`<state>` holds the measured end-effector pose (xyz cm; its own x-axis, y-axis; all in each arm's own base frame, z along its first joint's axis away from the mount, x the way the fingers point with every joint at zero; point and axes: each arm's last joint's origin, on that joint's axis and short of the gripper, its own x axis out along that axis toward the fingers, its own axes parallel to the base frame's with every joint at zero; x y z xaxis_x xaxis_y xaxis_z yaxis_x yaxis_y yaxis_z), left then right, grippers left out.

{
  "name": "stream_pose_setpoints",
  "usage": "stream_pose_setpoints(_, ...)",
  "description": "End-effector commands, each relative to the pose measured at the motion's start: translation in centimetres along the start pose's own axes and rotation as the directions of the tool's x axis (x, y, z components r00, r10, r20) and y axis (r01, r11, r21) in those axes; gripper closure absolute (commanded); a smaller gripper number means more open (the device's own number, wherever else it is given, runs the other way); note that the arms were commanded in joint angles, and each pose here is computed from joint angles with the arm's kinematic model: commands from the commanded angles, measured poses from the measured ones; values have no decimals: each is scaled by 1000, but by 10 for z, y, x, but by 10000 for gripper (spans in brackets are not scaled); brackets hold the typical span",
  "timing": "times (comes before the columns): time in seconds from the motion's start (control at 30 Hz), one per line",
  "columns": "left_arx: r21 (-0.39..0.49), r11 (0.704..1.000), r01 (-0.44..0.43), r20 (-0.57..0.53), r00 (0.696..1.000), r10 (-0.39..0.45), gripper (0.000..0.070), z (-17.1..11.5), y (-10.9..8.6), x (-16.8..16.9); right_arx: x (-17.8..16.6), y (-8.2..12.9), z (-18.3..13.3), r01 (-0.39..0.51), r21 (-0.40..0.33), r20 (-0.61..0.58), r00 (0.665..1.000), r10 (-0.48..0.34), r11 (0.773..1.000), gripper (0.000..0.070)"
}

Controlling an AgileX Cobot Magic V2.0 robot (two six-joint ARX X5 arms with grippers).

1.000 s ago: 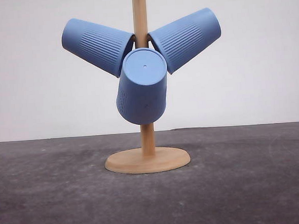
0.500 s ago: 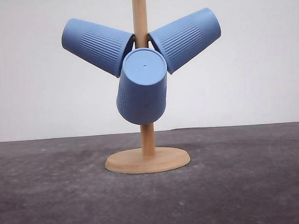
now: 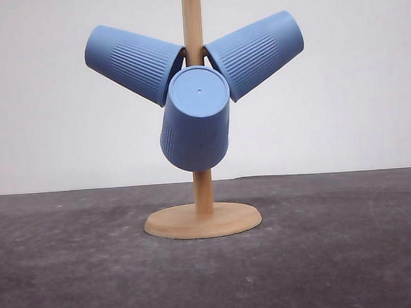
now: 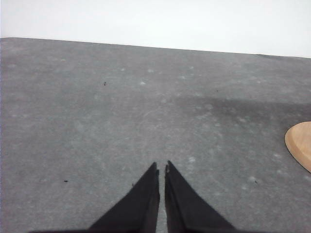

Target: Place three cups

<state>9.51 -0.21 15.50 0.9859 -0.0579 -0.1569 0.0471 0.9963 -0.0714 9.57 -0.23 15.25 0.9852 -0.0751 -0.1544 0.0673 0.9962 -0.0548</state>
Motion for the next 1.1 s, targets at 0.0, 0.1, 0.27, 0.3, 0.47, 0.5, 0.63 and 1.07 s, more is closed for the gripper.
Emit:
stream_pose_setpoints(0.0,-1,1000,0,-18,1000,0,700,-5,0,1,0,0,0,1,8,7,1000,-1,1000,684)
stream_pose_setpoints(0.1,-1,1000,0,-18,1000,0,700,-5,0,1,0,0,0,1,8,7,1000,-1,1000,684)
stream_pose_setpoints(0.27,-1,1000,0,-18,1000,0,700,-5,0,1,0,0,0,1,8,7,1000,-1,1000,684)
stream_pose_setpoints(0.3,-1,1000,0,-18,1000,0,700,-5,0,1,0,0,0,1,8,7,1000,-1,1000,684)
stream_pose_setpoints(0.47,-1,1000,0,-18,1000,0,700,-5,0,1,0,0,0,1,8,7,1000,-1,1000,684)
stream_pose_setpoints(0.5,-1,1000,0,-18,1000,0,700,-5,0,1,0,0,0,1,8,7,1000,-1,1000,684)
stream_pose_setpoints(0.63,-1,1000,0,-18,1000,0,700,-5,0,1,0,0,0,1,8,7,1000,-1,1000,684)
stream_pose_setpoints(1.07,-1,1000,0,-18,1000,0,700,-5,0,1,0,0,0,1,8,7,1000,-1,1000,684)
